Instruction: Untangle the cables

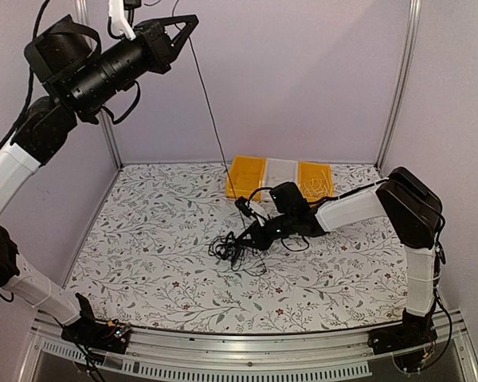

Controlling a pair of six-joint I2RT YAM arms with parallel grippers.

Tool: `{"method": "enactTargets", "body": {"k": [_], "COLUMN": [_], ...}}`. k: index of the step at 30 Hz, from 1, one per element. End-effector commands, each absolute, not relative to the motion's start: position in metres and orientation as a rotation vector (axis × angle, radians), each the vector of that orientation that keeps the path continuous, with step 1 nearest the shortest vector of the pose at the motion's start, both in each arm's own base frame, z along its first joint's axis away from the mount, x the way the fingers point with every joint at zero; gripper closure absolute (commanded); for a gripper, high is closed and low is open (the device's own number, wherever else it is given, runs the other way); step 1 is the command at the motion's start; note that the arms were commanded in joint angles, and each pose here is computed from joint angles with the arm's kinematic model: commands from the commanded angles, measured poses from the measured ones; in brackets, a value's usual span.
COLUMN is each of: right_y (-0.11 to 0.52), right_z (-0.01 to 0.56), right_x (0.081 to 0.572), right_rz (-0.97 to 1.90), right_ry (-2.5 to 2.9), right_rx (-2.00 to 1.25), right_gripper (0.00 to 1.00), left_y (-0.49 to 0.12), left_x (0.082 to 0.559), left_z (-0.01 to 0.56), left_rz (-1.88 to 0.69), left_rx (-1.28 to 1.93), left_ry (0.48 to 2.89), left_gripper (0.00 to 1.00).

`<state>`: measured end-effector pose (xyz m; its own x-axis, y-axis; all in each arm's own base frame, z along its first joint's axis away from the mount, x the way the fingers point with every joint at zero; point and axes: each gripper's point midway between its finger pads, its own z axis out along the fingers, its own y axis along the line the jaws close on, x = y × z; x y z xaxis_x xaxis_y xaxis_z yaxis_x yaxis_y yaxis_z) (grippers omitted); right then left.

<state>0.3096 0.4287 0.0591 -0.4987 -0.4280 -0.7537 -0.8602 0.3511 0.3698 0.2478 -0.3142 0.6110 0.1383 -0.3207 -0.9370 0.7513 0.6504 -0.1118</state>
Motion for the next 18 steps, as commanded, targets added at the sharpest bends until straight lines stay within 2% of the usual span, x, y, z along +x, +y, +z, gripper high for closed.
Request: {"method": "enactTargets", "body": {"k": [1,10,16,18], "right_y": [0.407,0.396,0.385,0.380], "right_z": [0.029,0.022,0.017,0.018], "right_x": [0.311,0.314,0.315,0.317], "right_rz": [0.947,0.864,0.808,0.800], "right_ry": [2.215,2.235,2.257,2.265], "right_rx": [-1.058,-1.051,-1.039,-1.029], "right_gripper": [0.88,0.87,0.67,0.65], "left_y": [-0.289,-0.222,-0.170,-0.165], "left_x": [0.227,0.173,0.142,0.143], "left_z": [0.675,0.785,0.819,0.818], "left_rz": [-0.759,-0.812,-0.847,-0.831], "left_rx": [0.394,0.245,0.117,0.100], "left_ry": [1.034,0.691,0.517,0.527], "left_gripper": [1.00,1.00,1.00,1.00]}}
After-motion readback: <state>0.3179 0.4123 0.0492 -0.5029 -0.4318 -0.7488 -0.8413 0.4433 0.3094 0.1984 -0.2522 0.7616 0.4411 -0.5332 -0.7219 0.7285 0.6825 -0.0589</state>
